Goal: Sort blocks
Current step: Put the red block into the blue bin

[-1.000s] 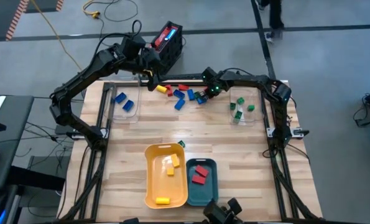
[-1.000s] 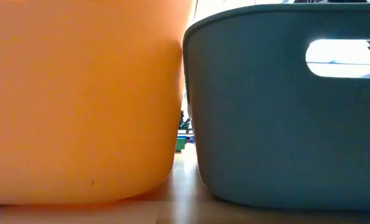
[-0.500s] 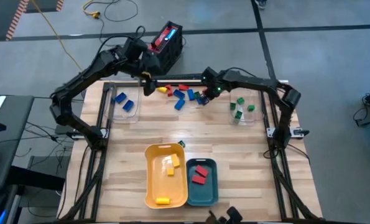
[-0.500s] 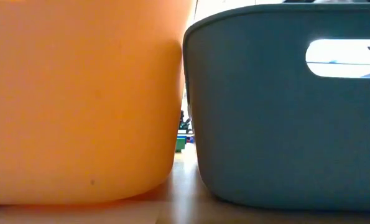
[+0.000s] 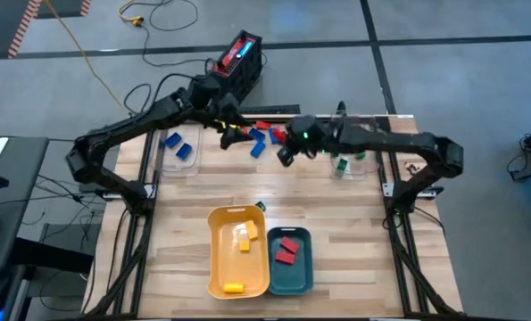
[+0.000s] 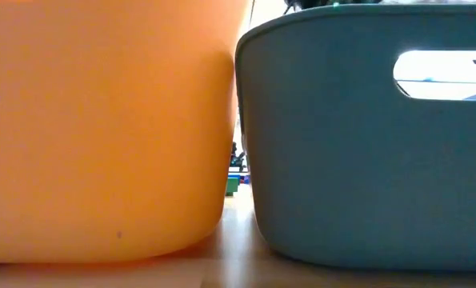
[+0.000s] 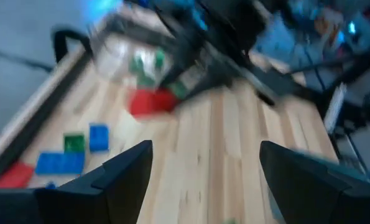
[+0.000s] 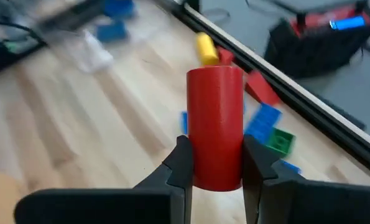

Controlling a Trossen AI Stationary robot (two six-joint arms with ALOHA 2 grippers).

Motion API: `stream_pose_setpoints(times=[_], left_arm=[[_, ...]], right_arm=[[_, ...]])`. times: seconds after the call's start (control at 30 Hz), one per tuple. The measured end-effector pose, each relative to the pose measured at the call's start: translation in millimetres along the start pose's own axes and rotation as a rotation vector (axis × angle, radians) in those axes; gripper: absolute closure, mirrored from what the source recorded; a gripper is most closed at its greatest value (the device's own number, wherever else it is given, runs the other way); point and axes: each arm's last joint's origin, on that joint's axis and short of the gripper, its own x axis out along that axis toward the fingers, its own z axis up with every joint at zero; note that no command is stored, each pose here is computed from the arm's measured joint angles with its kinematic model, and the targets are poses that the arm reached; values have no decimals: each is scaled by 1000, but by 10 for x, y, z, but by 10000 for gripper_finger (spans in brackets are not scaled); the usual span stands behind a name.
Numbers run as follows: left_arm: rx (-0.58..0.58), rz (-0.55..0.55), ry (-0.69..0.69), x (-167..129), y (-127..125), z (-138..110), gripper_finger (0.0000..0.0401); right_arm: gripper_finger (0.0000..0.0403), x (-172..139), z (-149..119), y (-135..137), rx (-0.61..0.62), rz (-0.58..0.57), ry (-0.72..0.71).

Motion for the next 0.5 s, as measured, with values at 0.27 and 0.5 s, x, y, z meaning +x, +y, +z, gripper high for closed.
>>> stream_pose_setpoints(times=[0.27, 0.5], left_arm=[[-20, -44, -126, -84, -111, 42, 108], [-112, -82, -116, -64, -153, 38, 108]], right_arm=[[320, -289, 84, 394, -94, 79, -278], [320, -333, 115, 489, -115, 118, -343]])
